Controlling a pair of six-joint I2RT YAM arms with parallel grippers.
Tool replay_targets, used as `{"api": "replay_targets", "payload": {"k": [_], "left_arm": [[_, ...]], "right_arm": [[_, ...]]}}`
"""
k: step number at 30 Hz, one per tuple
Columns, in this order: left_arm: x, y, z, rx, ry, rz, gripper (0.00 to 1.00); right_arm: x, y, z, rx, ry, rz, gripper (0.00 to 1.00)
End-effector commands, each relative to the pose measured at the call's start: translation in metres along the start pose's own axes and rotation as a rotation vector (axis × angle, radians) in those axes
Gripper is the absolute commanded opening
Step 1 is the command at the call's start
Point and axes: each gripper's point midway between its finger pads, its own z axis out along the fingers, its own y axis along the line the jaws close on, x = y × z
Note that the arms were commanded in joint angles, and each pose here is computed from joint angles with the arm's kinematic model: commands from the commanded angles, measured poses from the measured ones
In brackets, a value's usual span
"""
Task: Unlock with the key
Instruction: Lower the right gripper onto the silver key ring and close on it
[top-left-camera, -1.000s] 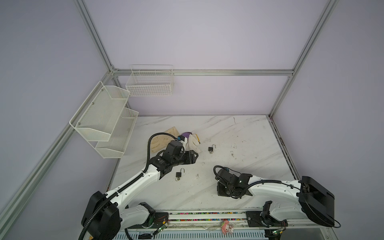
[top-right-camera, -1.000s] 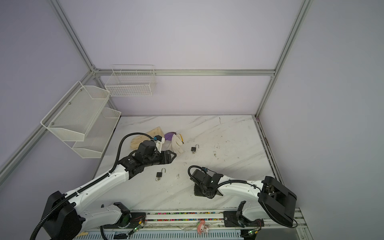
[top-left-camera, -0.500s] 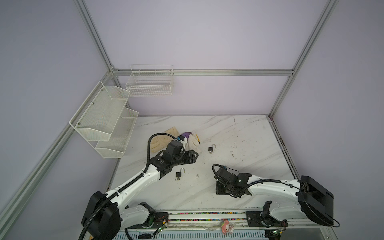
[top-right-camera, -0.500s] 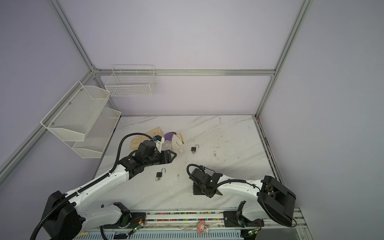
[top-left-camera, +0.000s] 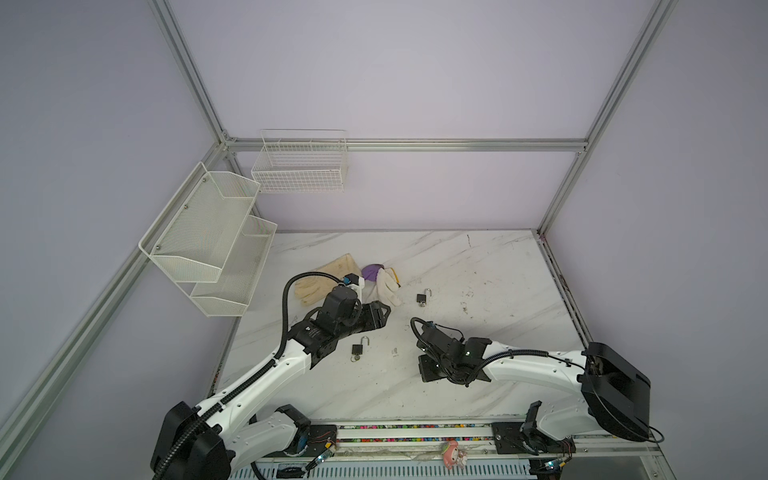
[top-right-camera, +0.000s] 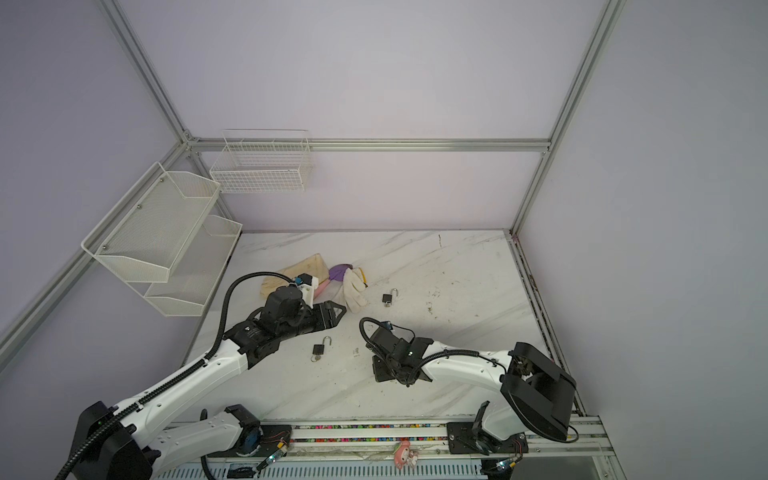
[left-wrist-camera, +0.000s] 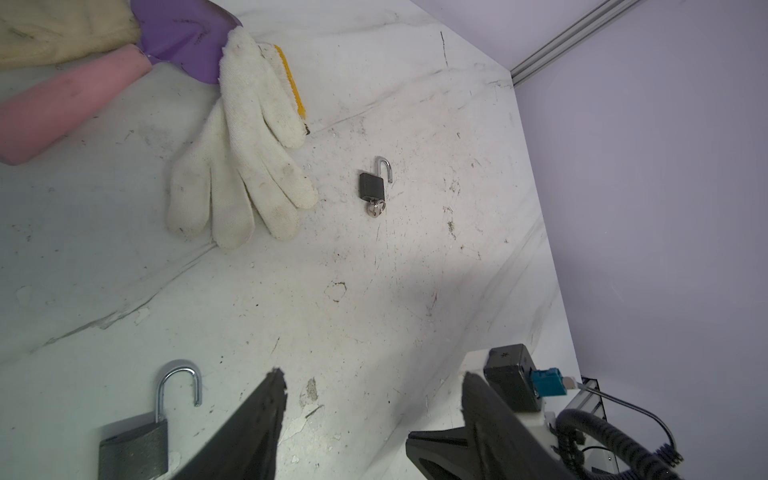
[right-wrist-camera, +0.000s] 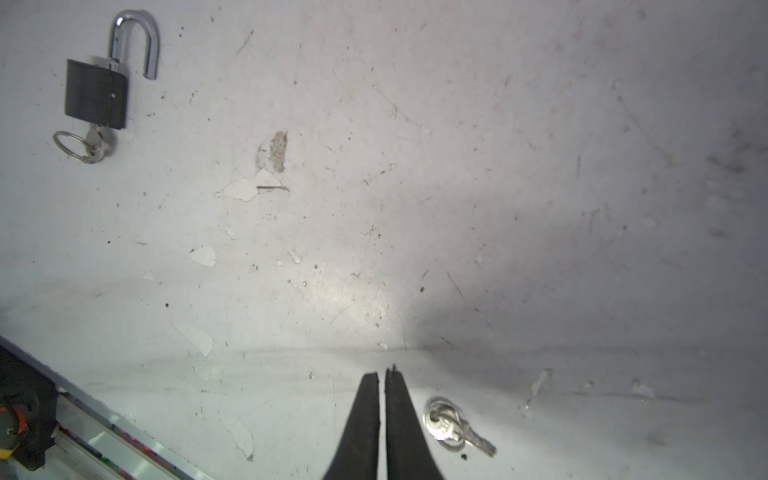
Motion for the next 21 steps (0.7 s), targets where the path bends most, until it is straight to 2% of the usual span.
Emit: {"api": "replay_targets", "payload": {"k": [1, 3, 8, 21], "left_arm": [[0.005, 0.008, 0.001, -0.001, -0.007, -0.011, 0.68], [0.006, 0.006, 0.003, 0.013, 0.004, -0.001, 0.68], [0.010, -0.001, 0.008, 0.042, 0.037, 0.023, 0.68], [0.013, 0.005, 0.008, 0.032, 0.027, 0.027, 0.68]], "right_arm": [[0.008, -0.014, -0.008, 0.029, 0.023, 0.066, 0.21], [0.013, -0.018, -0.011, 0.000, 0.037, 0.093, 0.28], [0.020, -0.019, -0.006, -0.030, 0.073, 0.084, 0.37], [0.032, -0.035, 0.011, 0.041, 0.141, 0.096, 0.38]]}}
